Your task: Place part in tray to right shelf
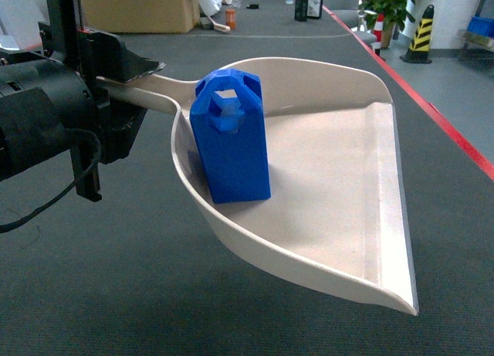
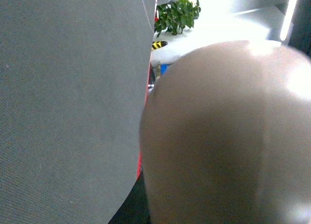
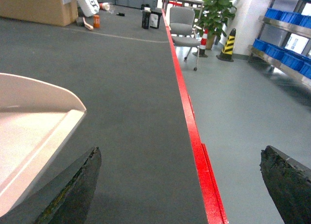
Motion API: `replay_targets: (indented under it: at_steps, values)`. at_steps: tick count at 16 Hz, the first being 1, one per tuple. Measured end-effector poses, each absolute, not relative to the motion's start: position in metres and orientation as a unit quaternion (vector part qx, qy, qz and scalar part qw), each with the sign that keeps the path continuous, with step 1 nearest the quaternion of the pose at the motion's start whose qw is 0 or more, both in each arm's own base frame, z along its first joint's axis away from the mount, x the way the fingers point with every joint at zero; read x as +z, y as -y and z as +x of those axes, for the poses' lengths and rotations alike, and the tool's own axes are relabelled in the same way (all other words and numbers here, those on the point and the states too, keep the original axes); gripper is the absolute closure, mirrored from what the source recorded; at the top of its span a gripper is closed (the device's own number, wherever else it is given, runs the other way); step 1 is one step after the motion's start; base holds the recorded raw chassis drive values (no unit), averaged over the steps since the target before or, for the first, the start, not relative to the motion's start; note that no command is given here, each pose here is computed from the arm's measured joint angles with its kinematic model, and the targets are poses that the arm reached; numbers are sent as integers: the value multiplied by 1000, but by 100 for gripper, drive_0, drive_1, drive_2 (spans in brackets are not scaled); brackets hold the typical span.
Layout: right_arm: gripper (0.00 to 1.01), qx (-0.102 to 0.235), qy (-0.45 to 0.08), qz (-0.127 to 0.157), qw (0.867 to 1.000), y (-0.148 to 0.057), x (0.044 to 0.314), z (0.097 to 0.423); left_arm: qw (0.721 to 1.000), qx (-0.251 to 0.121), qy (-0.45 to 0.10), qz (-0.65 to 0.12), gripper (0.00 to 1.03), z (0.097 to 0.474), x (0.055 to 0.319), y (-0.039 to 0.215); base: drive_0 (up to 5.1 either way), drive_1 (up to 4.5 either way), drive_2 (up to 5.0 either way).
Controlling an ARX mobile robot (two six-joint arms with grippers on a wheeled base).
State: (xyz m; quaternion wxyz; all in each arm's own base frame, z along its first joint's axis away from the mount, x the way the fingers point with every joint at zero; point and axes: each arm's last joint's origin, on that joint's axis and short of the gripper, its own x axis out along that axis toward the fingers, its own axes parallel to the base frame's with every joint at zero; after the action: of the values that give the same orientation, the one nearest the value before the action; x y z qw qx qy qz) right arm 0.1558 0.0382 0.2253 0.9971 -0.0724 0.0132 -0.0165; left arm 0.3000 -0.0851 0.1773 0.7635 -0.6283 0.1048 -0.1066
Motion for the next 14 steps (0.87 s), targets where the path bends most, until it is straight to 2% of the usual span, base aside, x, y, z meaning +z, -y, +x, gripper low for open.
replay_targets:
  at_steps: [1,10,14]
  values:
    - [3,-15,-21,-77,997,-39,223,157,763,-107,-105,-628,84,300,177,85,0,0,0]
    - [3,-12,-25,-83,996,-39,222,157,764,-106,-105,-628,84,300,177,85,491,-254,-254]
    - [3,-11,-22,-82,996,-39,223,157,764,-106,-105,-628,84,300,177,85,491,-148,-334]
